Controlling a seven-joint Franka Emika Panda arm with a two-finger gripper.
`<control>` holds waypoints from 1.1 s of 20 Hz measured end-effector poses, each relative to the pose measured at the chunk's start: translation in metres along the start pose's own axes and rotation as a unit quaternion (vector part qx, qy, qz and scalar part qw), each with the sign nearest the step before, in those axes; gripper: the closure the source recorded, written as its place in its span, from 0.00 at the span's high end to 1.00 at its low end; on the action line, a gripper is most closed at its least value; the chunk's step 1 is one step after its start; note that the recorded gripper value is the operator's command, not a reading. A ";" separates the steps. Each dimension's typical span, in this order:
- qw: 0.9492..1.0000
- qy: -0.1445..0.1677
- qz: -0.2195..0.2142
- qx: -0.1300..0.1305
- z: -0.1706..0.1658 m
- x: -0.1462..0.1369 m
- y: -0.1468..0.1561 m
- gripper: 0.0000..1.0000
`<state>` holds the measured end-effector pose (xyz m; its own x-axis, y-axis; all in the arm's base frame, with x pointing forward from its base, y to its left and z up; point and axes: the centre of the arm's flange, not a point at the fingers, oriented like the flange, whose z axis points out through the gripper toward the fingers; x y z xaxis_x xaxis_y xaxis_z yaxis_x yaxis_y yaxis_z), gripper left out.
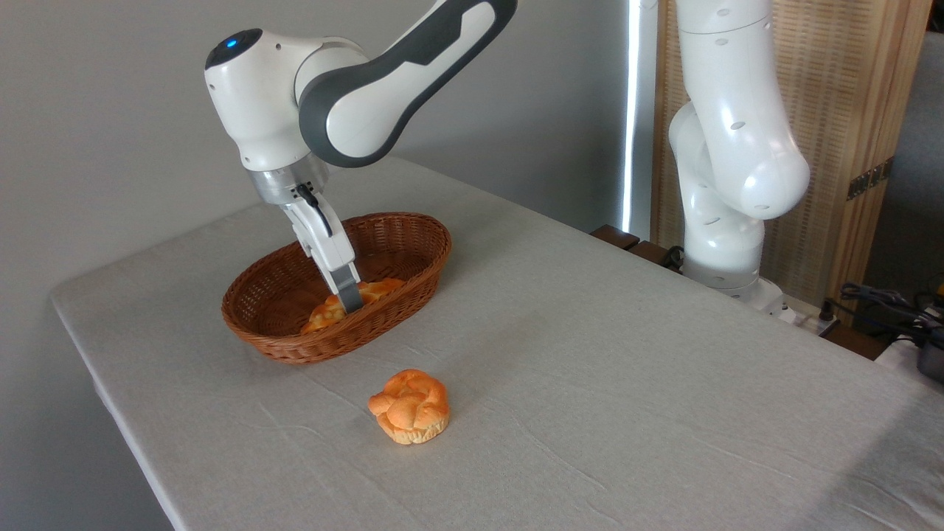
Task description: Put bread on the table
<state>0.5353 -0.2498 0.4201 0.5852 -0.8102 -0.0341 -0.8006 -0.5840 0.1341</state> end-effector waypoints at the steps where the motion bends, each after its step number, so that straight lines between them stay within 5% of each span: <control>1: 1.000 0.004 -0.001 0.002 -0.005 -0.001 -0.001 0.38; 12: 0.999 0.044 -0.004 0.014 -0.081 -0.028 0.012 0.40; 22: 0.999 0.003 -0.048 0.001 -0.107 -0.111 -0.051 0.46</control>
<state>0.5247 -0.1247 0.5232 0.6607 -0.7496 -0.0401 -0.7404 -0.6596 0.1294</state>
